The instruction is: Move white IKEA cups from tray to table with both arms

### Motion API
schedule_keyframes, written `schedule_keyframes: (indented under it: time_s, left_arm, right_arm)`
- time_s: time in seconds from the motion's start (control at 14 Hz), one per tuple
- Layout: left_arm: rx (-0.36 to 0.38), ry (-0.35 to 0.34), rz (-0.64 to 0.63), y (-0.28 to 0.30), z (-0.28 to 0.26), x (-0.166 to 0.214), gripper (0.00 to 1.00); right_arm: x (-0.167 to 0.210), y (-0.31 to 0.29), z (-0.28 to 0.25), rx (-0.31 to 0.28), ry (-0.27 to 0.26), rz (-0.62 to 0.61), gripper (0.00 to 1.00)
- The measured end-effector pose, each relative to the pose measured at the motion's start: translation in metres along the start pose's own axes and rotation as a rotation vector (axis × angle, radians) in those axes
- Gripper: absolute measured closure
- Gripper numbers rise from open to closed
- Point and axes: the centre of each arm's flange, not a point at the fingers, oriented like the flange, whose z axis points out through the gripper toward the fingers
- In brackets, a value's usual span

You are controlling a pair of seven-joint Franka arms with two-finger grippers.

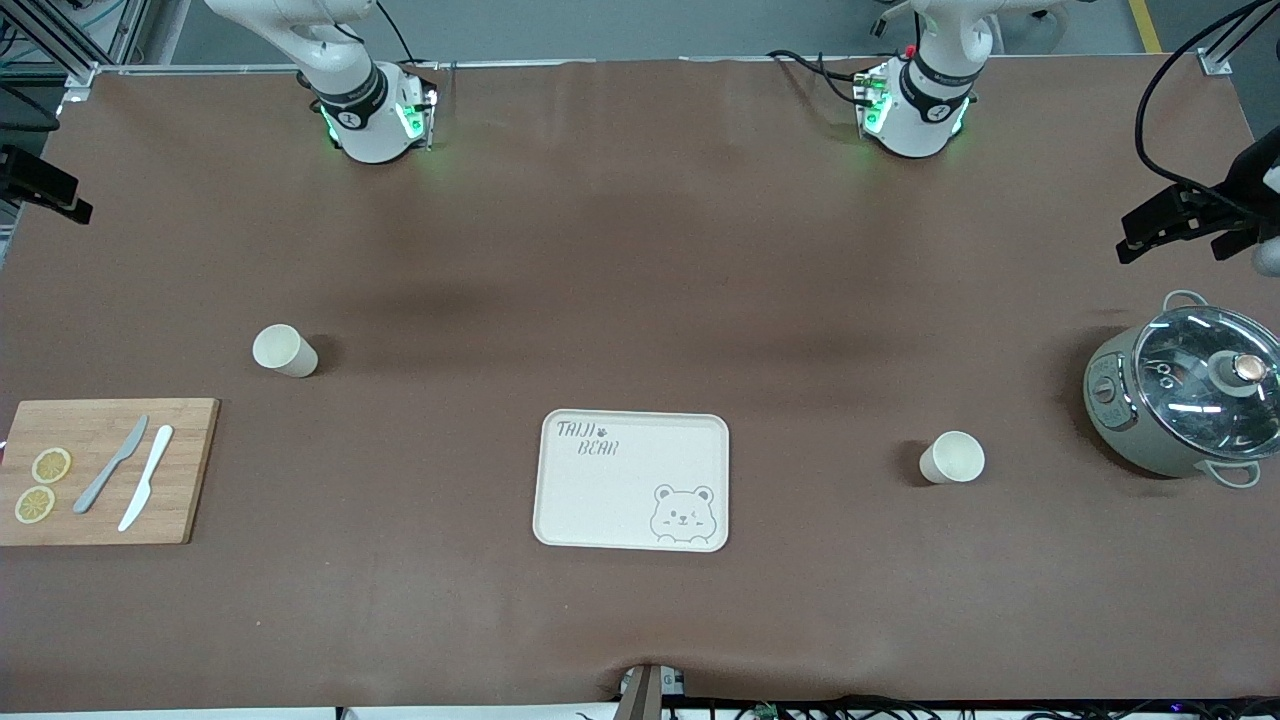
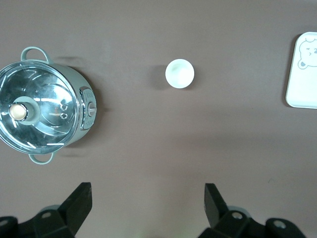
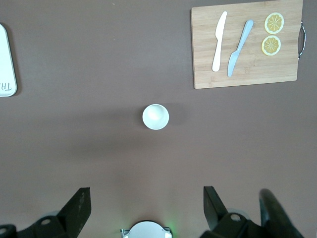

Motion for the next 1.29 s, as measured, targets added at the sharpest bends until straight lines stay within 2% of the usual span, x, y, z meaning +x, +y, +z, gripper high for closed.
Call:
schedule_keyframes:
  time_s: [0.64, 1.29]
  left_arm:
    - [0.000, 0.020, 0.032, 0.019, -0.005, -0.002, 0.00]
    - [0.004, 0.040, 0.008, 0.025, -0.007, -0.001, 0.00]
  right_arm:
    - [0.000, 0.001, 0.000, 0.000, -0.001, 0.002, 0.00]
    - [0.000, 0.002, 0.000, 0.002, -0.002, 0.004, 0.00]
